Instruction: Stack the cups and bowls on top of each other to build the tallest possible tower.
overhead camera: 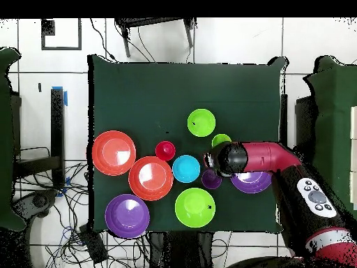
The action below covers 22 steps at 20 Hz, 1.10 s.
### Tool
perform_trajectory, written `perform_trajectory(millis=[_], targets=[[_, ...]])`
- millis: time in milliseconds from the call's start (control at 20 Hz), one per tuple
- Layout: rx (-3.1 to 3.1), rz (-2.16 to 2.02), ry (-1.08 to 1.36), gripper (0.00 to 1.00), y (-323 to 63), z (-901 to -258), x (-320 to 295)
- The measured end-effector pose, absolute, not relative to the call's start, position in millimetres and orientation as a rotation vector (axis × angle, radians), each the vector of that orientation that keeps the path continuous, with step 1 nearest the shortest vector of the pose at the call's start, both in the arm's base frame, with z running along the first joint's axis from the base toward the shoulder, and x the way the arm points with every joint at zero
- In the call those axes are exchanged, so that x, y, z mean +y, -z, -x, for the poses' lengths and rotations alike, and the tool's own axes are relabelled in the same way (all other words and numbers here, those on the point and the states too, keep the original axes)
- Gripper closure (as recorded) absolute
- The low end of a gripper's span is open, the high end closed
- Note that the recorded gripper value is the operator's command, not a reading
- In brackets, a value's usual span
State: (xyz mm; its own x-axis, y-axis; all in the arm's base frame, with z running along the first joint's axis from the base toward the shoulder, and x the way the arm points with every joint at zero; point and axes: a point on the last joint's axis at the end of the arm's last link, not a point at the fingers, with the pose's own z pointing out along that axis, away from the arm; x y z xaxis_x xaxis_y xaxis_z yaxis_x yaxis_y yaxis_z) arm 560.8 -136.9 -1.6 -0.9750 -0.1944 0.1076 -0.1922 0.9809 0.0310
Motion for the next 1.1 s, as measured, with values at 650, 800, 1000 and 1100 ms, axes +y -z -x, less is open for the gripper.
perform_trajectory(millis=[650, 800, 1000, 1100], targets=[[-3.003, -0.327, 0.043, 0.0, 16, -553, -132], [-3.003, -0.343, 0.039, 0.0, 14, -555, -127], [-3.002, -0.375, 0.031, 0.0, 12, -559, -116], [-3.002, -0.39, 0.027, 0.0, 11, -560, -111]])
